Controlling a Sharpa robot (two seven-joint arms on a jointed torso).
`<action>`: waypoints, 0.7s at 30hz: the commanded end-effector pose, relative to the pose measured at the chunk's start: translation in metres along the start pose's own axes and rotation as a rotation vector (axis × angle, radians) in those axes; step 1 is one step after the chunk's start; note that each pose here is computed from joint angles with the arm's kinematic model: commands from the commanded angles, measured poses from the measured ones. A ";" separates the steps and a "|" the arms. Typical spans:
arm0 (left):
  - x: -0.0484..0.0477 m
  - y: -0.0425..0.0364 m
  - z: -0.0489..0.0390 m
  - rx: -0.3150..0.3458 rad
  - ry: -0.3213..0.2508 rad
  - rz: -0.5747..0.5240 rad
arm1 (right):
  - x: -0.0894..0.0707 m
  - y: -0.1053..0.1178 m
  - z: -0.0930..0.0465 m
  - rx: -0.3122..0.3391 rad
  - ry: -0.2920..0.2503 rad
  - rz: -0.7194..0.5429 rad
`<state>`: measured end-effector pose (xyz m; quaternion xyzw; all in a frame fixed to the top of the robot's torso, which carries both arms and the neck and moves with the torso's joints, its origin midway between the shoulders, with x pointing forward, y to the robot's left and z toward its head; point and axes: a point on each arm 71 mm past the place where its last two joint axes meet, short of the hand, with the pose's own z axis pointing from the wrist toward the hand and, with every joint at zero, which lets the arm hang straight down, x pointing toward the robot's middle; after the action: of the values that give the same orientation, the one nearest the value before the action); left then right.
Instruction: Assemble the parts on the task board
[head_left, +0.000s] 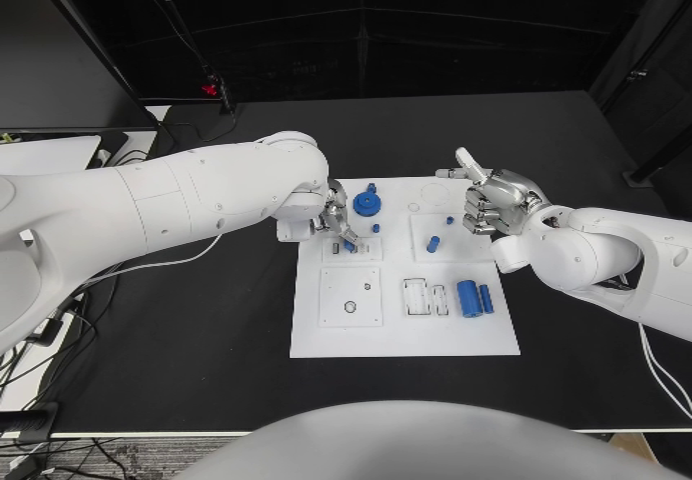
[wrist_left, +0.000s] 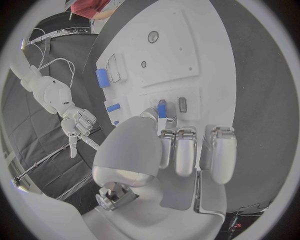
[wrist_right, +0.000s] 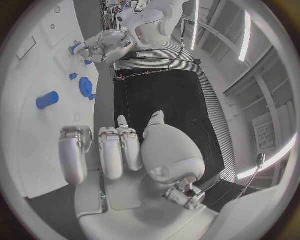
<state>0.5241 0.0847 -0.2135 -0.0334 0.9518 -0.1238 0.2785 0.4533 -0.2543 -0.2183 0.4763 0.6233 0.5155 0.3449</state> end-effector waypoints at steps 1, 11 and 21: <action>0.0040 -0.0011 0.0019 0.013 0.018 0.012 | 0.002 0.001 0.000 -0.008 0.011 0.003; 0.0060 -0.0027 0.0028 0.016 0.029 0.017 | 0.002 0.001 0.000 -0.008 0.010 0.002; 0.0058 -0.0018 0.0037 0.009 0.030 0.016 | 0.002 0.001 0.000 -0.009 0.011 0.003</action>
<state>0.5226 0.0823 -0.2176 -0.0294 0.9533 -0.1265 0.2727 0.4533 -0.2541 -0.2183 0.4761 0.6233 0.5157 0.3447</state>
